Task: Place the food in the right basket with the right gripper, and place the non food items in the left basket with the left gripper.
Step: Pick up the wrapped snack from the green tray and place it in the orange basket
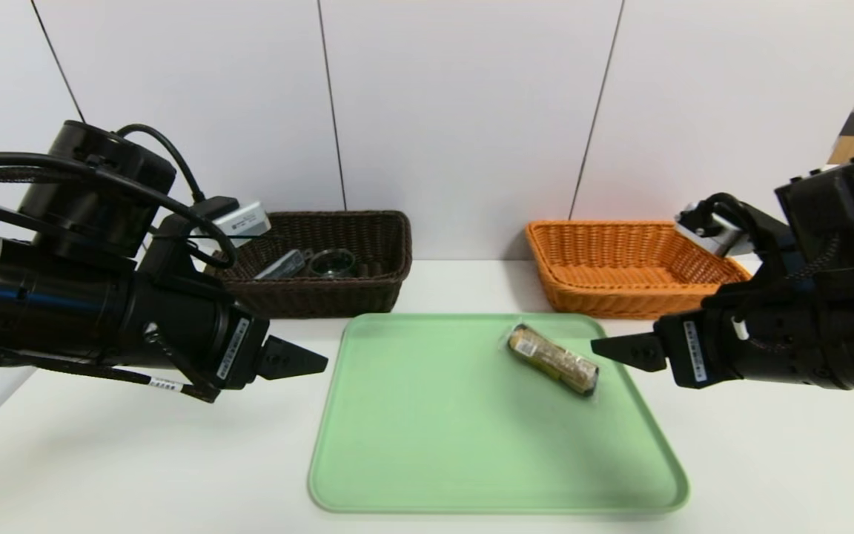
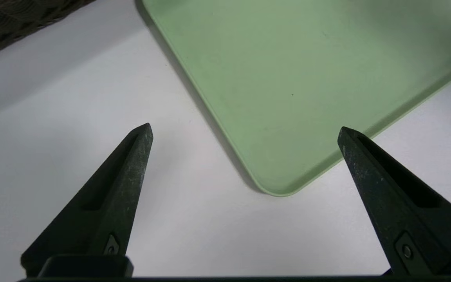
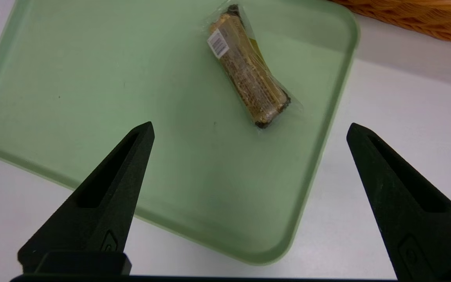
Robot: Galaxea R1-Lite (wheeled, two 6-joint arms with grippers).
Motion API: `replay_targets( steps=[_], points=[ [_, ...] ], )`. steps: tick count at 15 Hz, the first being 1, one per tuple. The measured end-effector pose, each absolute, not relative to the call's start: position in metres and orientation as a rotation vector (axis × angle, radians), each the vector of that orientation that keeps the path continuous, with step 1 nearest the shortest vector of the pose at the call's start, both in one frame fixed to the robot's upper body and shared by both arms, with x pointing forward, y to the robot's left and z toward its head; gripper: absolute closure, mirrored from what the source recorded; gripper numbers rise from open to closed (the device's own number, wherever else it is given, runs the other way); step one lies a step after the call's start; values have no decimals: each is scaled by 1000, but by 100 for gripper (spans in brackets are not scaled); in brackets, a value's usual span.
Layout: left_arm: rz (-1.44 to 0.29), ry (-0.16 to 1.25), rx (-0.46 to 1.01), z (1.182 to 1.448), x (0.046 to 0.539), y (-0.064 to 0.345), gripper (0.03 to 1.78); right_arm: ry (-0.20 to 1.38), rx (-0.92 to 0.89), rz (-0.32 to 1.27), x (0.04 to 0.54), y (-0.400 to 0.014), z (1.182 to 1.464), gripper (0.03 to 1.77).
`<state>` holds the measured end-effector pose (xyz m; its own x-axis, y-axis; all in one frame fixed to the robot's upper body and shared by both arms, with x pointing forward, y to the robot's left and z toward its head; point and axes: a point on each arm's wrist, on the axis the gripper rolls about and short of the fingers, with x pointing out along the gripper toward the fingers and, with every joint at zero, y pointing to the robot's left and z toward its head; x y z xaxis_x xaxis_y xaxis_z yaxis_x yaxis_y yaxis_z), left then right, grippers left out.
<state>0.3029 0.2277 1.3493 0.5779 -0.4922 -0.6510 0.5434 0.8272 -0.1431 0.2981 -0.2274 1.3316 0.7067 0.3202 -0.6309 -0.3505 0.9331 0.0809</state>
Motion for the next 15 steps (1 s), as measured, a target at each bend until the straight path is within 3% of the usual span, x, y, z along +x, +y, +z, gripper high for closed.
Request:
replay_targets(
  steps=[9,15],
  points=[
    [-622,794,67,1335,295,225,12,848,-198,361,349,-195,1328,10],
    [-627,796,70,1334,293,224,12,938,-240,357,383,-170,1295,10]
  ],
)
